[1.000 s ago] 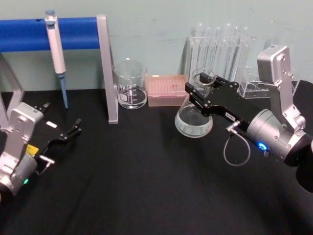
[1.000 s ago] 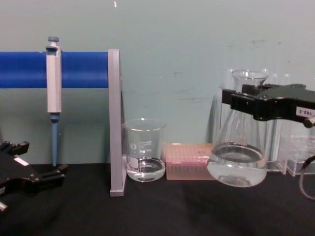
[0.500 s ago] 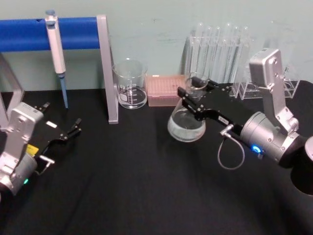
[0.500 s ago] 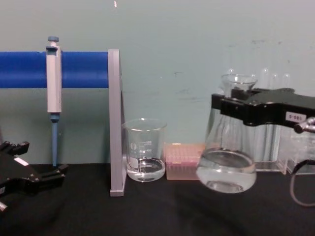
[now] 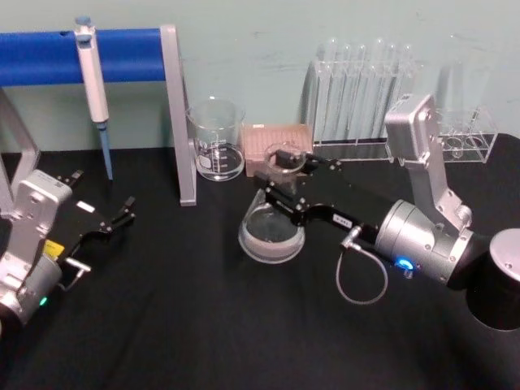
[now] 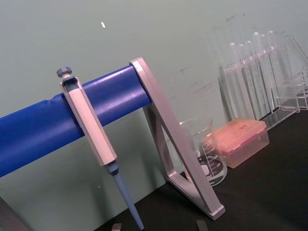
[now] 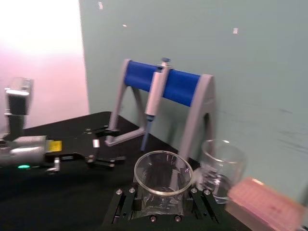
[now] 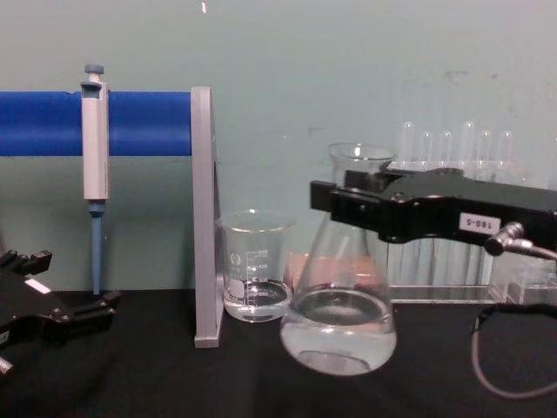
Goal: Grasp the erlenmeyer flask with one hand, shake it three times, then place it back.
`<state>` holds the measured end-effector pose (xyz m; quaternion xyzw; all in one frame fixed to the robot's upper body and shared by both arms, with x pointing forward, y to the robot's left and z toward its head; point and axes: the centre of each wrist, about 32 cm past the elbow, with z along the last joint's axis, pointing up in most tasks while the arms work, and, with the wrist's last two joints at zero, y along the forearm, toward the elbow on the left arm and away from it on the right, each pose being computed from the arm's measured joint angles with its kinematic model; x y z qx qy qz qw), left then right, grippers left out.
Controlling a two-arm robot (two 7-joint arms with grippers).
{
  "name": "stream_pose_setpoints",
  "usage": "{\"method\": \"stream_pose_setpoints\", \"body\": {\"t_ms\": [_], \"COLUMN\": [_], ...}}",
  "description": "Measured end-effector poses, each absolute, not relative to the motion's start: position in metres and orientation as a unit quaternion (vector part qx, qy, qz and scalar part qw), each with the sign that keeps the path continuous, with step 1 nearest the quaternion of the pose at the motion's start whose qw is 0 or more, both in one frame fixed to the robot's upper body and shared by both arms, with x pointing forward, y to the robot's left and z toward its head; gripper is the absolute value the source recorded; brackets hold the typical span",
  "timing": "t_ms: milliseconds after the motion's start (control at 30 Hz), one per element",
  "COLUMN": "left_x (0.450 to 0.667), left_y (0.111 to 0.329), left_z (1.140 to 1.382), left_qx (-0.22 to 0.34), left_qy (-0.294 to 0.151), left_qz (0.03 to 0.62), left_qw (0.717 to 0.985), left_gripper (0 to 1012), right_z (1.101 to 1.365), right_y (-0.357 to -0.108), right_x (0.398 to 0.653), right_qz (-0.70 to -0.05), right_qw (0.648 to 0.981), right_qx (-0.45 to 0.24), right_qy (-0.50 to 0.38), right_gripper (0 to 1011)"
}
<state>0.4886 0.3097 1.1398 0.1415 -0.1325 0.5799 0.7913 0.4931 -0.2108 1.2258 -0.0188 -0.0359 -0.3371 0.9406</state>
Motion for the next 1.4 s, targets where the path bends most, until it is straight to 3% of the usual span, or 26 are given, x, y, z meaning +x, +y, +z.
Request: {"method": "stream_pose_setpoints", "body": {"t_ms": [800, 1400], "left_x": [0.489, 0.489], "left_y": [0.31, 0.31], "left_z": [1.14, 1.14], "left_qx": [0.141, 0.142], "left_qy": [-0.132, -0.132], "left_qz": [0.58, 0.58], "left_qw": [0.791, 0.791], "left_gripper": [1001, 1001], "right_z": [1.225, 1.224], "right_y": [-0.193, -0.209], "right_x": [0.488, 0.493], "right_qz": [-0.237, -0.308], "right_qw": [0.971, 0.95], "right_qx": [-0.017, -0.018], "right_qy": [-0.03, -0.041], "right_gripper": [450, 450]}}
